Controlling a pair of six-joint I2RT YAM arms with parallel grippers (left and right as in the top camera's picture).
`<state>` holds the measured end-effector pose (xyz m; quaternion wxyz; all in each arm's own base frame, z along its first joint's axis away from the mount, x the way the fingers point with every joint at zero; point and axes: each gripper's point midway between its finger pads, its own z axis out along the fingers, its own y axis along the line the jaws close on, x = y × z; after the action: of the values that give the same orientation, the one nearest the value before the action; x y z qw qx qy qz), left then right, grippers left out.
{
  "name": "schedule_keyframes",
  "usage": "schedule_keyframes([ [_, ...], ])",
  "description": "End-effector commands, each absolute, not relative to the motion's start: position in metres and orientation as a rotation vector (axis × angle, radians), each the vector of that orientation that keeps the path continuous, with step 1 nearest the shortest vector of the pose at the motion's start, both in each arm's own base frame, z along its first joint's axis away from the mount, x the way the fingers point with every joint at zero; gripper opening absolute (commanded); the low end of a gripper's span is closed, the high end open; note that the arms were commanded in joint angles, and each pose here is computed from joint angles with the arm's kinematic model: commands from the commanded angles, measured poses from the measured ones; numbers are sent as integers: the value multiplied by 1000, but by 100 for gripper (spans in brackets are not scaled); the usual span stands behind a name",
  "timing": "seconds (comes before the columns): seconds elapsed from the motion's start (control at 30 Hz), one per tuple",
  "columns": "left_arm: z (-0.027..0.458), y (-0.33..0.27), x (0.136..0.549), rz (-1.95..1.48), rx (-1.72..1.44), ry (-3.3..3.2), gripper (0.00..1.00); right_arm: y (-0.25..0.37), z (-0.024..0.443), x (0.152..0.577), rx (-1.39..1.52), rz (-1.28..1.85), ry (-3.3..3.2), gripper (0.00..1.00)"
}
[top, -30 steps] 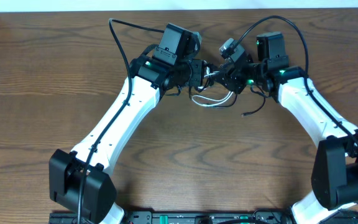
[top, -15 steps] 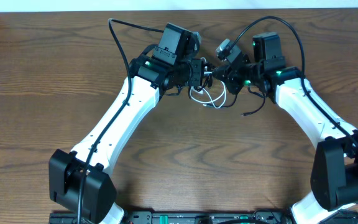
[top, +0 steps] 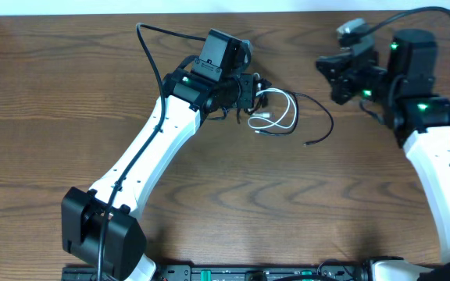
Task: Untangle cables
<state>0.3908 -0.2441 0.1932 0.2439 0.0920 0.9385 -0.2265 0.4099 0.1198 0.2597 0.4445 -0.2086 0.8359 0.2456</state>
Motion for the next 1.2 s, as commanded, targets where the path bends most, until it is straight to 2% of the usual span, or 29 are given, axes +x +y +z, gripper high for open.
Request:
schedule_keyframes([
  [0.0, 190, -243, 391, -619, 247, 2569, 8, 128, 244, 406, -499, 702, 2135, 13],
  [0.13, 192, -245, 392, -639, 218, 2569, 8, 159, 235, 397, -568, 812, 2144, 30],
  [0.27, 199, -258, 390, -741, 248, 2544, 8, 187, 224, 396, -512, 893, 2198, 34],
  [0.37, 201, -261, 389, -784, 194, 2550, 8, 197, 209, 404, -312, 928, 2294, 35],
  [0.5, 201, -261, 390, -816, 79, 2574, 8, 205, 183, 410, -93, 928, 2408, 43],
  [0.7, 201, -261, 390, -854, -56, 2595, 7, 200, 162, 417, 121, 889, 2474, 42],
  [0.87, 201, -260, 390, -859, -76, 2599, 7, 189, 157, 423, 184, 803, 2475, 43],
  [1.17, 201, -261, 389, -860, -76, 2599, 8, 187, 135, 436, 246, 773, 2486, 35],
])
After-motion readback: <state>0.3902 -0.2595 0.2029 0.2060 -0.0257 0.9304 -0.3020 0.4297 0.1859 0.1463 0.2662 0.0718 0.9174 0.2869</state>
